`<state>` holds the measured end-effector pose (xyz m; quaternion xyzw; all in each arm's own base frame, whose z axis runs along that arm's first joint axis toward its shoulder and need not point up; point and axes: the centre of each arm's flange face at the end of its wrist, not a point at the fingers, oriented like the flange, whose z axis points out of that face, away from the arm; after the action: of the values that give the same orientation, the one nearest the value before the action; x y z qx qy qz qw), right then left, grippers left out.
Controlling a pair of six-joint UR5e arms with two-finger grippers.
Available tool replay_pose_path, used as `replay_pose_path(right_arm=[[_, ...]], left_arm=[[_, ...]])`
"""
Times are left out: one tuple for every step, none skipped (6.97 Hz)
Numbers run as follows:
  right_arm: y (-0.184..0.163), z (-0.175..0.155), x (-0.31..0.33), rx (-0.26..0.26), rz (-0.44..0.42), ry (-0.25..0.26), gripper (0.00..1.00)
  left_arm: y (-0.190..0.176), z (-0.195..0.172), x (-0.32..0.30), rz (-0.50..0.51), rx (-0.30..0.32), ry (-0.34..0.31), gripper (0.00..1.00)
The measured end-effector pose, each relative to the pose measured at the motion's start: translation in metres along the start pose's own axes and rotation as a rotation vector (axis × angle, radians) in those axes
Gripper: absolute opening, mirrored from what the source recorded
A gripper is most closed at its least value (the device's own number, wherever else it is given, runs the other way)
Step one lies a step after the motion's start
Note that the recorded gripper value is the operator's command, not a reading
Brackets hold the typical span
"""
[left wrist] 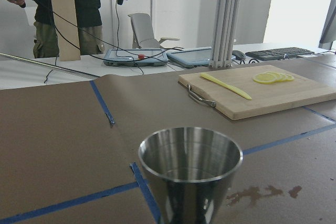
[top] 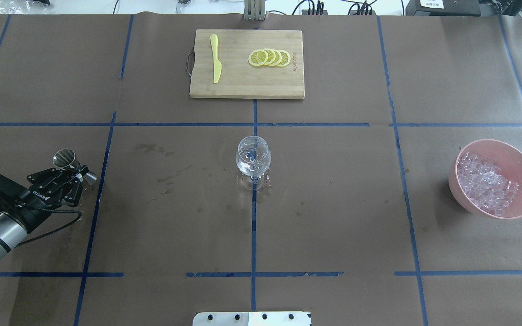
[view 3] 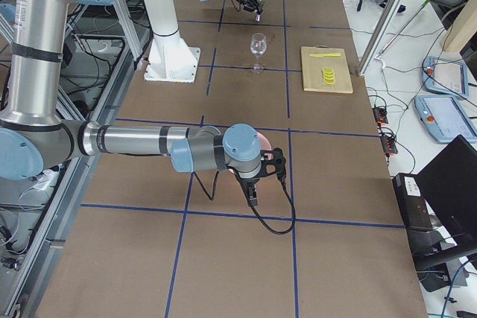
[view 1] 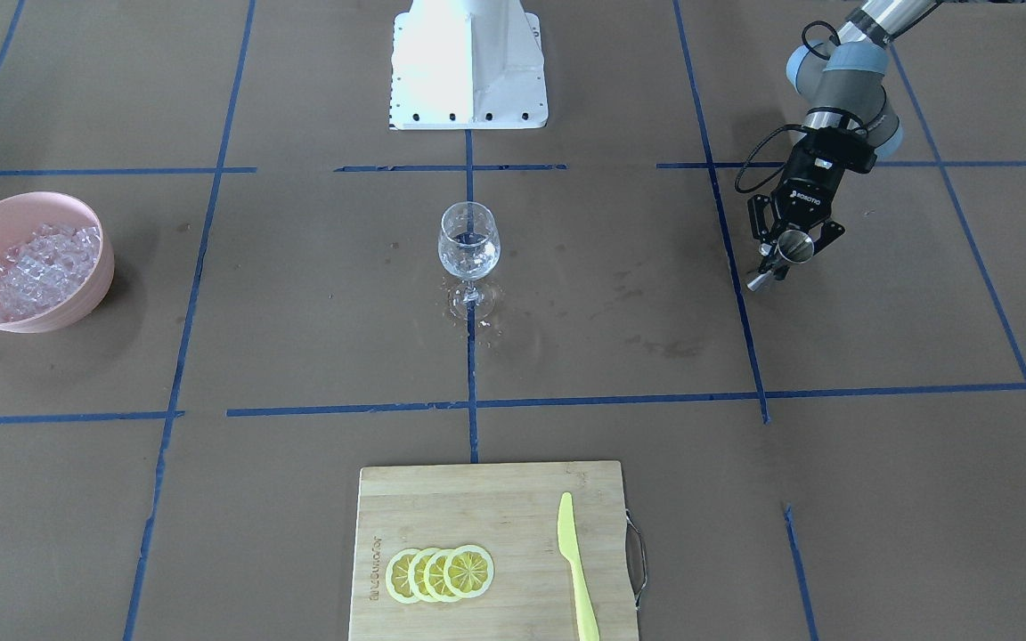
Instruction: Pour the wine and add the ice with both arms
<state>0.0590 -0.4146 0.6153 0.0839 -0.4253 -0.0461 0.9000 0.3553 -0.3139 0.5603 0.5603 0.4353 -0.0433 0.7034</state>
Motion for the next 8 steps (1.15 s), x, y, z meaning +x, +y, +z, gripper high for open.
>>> replay_pose_path(right_arm=[[0.0, 0.0, 0.0, 0.0, 0.0, 0.0, 1.0], [0.001, 0.0, 0.0, -0.001, 0.001, 0.0, 1.0], [0.001, 0.0, 0.001, -0.001, 0.002, 0.0, 1.0], [0.001, 0.0, 0.001, -0.002, 0.002, 0.0, 1.0], [0.001, 0.0, 0.001, -0.001, 0.002, 0.0, 1.0], [0.001, 0.0, 0.001, -0.001, 0.002, 0.0, 1.0], [0.001, 0.0, 0.001, -0.001, 0.001, 0.0, 1.0], [0.001, 0.0, 0.001, -0.001, 0.0, 0.0, 1.0]], left_arm=[[0.003, -0.001, 0.002, 0.002, -0.005, 0.002, 0.03], [0.006, -0.002, 0.003, 0.004, -0.011, 0.005, 0.06], [0.01, -0.003, 0.004, 0.008, -0.016, 0.005, 0.07], [0.014, -0.003, 0.004, 0.012, -0.02, 0.002, 0.1], [0.017, -0.004, 0.005, 0.015, -0.024, 0.003, 0.15], [0.018, -0.005, 0.005, 0.015, -0.025, 0.004, 0.22], [0.019, -0.005, 0.006, 0.016, -0.027, 0.004, 0.28], [0.019, -0.005, 0.006, 0.016, -0.028, 0.005, 0.33]])
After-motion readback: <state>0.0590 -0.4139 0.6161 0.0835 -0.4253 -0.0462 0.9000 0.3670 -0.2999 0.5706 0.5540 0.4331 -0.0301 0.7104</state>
